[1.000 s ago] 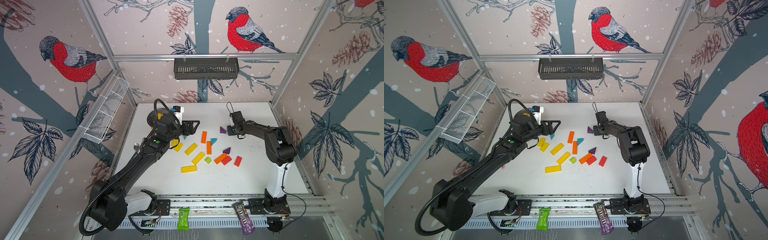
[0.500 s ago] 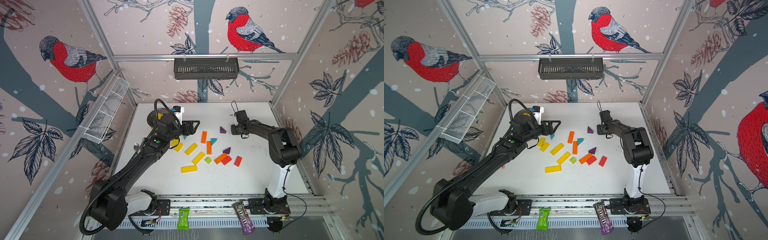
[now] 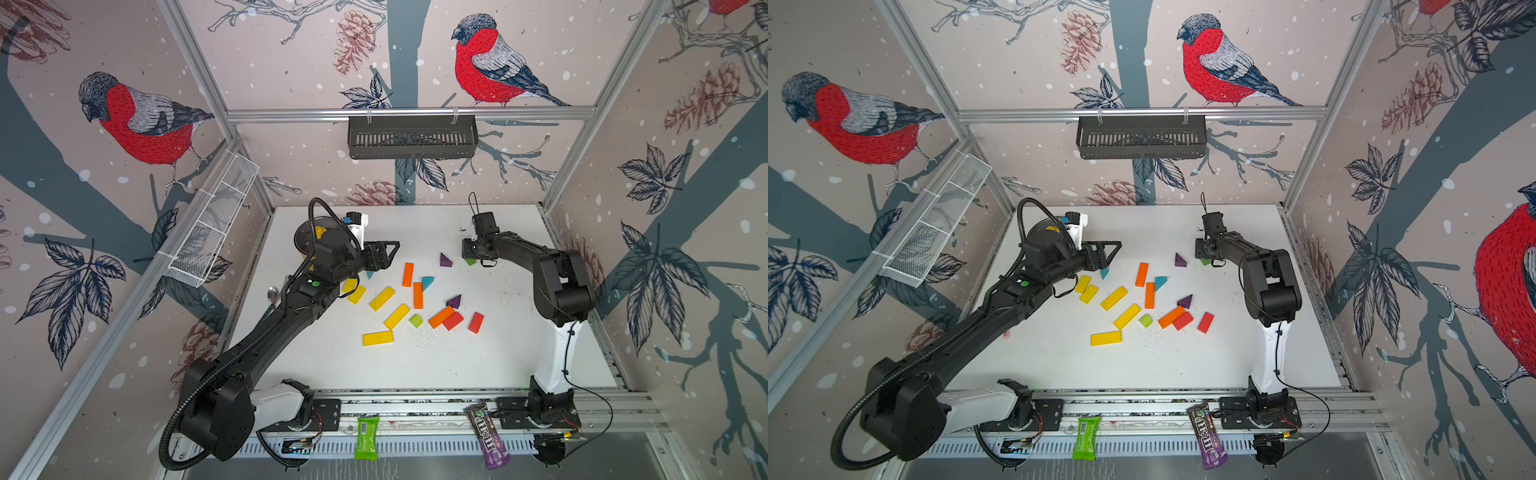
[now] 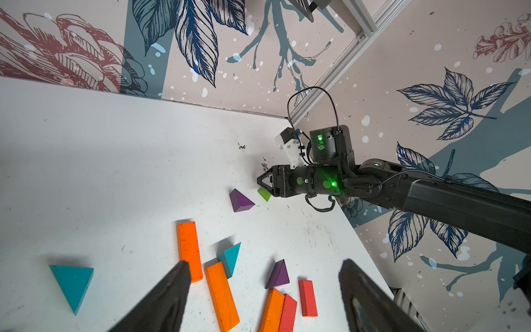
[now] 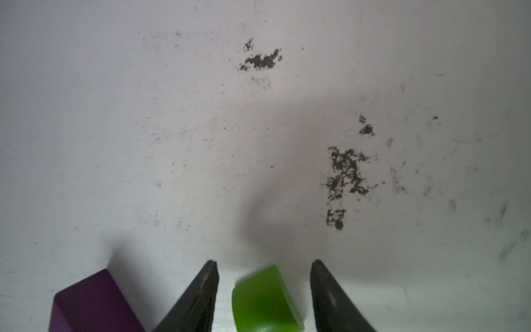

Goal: Assemble a carrot with building blocks
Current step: Assemble the building block at the center of the board.

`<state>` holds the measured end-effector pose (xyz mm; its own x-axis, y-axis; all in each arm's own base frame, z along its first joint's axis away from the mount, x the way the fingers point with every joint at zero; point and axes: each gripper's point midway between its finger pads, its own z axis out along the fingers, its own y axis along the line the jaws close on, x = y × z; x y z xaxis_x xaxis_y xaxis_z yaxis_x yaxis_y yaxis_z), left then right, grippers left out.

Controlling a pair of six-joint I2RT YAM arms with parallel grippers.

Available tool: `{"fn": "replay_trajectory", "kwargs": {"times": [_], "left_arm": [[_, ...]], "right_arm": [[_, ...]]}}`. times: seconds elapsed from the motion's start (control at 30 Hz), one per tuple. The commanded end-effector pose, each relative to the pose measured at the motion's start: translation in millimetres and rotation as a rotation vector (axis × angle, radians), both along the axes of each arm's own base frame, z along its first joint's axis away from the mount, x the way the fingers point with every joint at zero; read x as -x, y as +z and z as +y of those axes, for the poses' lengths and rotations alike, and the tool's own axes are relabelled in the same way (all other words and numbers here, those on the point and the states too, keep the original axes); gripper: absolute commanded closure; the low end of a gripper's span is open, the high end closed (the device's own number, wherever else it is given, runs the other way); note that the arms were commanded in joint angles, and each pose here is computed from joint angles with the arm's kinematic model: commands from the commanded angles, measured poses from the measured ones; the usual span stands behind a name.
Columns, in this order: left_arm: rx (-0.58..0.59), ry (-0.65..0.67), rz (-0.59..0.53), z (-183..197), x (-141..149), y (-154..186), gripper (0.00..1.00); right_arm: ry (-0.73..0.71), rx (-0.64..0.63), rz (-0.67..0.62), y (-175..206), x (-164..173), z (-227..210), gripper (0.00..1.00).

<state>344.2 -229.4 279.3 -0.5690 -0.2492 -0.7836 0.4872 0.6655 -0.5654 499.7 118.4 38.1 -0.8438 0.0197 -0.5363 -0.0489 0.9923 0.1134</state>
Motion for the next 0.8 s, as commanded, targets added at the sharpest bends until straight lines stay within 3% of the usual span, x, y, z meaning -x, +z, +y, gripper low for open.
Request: {"fn": "replay_trajectory", "kwargs": {"times": [0.0,0.4,0.6,0.77], "left_arm": [[0.004,0.01,-0.02,1,-2,7,0.18],[0.002,0.01,-0.009,0,-4,3,0.18],[0.005,0.005,0.0,-1,-4,1,0.18],[0.005,0.005,-0.002,-1,-3,2,0.18]], "right_arm": [[0.018,-0.031,0.031,-7,4,10,0.47],[0.156,-0.053,0.026,-3,12,45,0.49],[0.128,-0.008,-0.015,13,11,35,0.45],[0.115,0.002,-0.005,16,32,29,0.43]]}}
